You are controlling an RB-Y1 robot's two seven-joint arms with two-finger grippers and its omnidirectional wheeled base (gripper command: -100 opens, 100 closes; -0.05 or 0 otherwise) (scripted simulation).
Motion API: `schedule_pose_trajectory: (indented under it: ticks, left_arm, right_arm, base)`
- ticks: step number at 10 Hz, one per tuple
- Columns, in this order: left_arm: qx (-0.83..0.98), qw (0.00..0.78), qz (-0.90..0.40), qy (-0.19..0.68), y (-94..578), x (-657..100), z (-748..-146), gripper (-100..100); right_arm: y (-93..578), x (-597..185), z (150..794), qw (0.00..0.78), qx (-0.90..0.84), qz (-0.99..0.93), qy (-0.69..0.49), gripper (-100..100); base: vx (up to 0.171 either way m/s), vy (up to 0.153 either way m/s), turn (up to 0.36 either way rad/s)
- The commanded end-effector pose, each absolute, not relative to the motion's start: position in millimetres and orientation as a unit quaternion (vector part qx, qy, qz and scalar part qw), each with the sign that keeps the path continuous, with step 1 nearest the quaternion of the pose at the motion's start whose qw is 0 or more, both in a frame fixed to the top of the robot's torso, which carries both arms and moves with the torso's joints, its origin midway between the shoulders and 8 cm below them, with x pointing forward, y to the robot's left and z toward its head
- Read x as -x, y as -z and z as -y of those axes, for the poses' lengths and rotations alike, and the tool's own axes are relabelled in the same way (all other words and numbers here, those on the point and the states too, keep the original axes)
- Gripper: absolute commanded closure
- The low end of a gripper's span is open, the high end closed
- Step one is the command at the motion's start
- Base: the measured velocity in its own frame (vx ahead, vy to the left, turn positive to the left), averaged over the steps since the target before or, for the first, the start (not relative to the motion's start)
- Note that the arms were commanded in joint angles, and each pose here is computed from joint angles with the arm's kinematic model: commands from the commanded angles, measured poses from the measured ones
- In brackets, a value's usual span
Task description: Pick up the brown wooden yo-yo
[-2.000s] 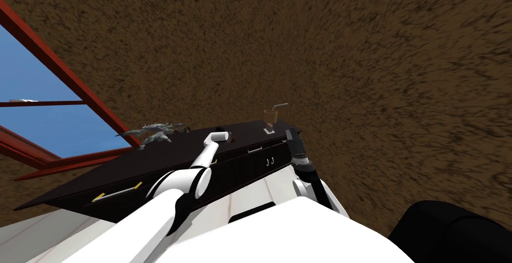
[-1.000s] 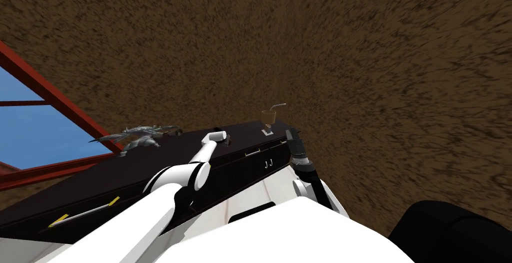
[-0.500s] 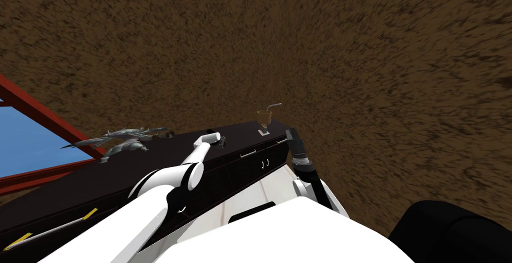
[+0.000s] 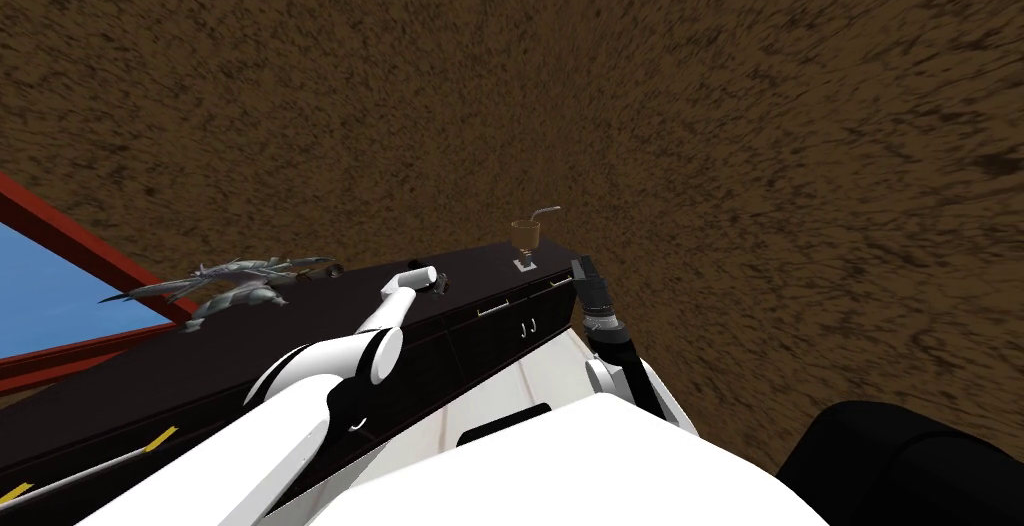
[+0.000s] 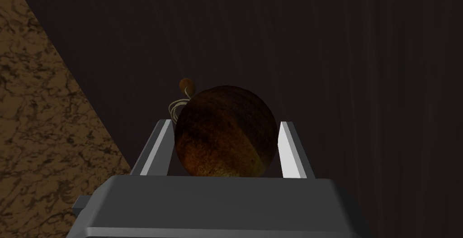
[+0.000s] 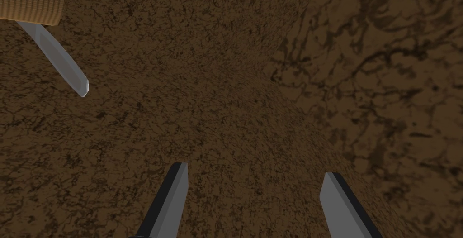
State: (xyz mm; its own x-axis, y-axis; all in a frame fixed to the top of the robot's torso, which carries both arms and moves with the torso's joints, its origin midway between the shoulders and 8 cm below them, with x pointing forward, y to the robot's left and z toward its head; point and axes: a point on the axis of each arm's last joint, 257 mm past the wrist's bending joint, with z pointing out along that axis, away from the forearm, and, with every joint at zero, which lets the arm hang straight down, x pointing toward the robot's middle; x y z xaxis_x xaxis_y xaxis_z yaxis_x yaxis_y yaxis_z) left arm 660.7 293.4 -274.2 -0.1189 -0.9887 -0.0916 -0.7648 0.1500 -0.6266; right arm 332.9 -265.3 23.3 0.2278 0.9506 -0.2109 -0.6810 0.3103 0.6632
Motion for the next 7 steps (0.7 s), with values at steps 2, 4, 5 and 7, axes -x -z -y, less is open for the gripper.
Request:
schedule_pose_trajectory:
  ticks: [2,4,5,7]
  left_arm:
    - [0.613,0.253,-0.715,0.221,274.3,-660.6,-293.4,100]
    - [0.608,0.251,-0.720,0.222,270.4,-663.9,-269.9,100]
    - [0.608,0.251,-0.720,0.222,270.5,-663.8,-269.9,100]
    - [0.603,0.249,-0.724,0.224,267.3,-665.2,-249.3,100]
  right_arm:
    - [-23.3,-332.9,265.3,0.751,-0.223,-0.302,-0.543,0]
    - [-23.3,-332.9,265.3,0.751,-0.223,-0.302,-0.543,0]
    - [-23.3,-332.9,265.4,0.751,-0.223,-0.302,-0.543,0]
    - [-23.3,-333.0,265.3,0.751,-0.223,-0.302,-0.543,0]
  base:
    - [0.000,0.000,0.000]
    - [-0.009,0.025,0.061]
    - [-0.007,0.059,0.064]
    - [-0.005,0.042,0.043]
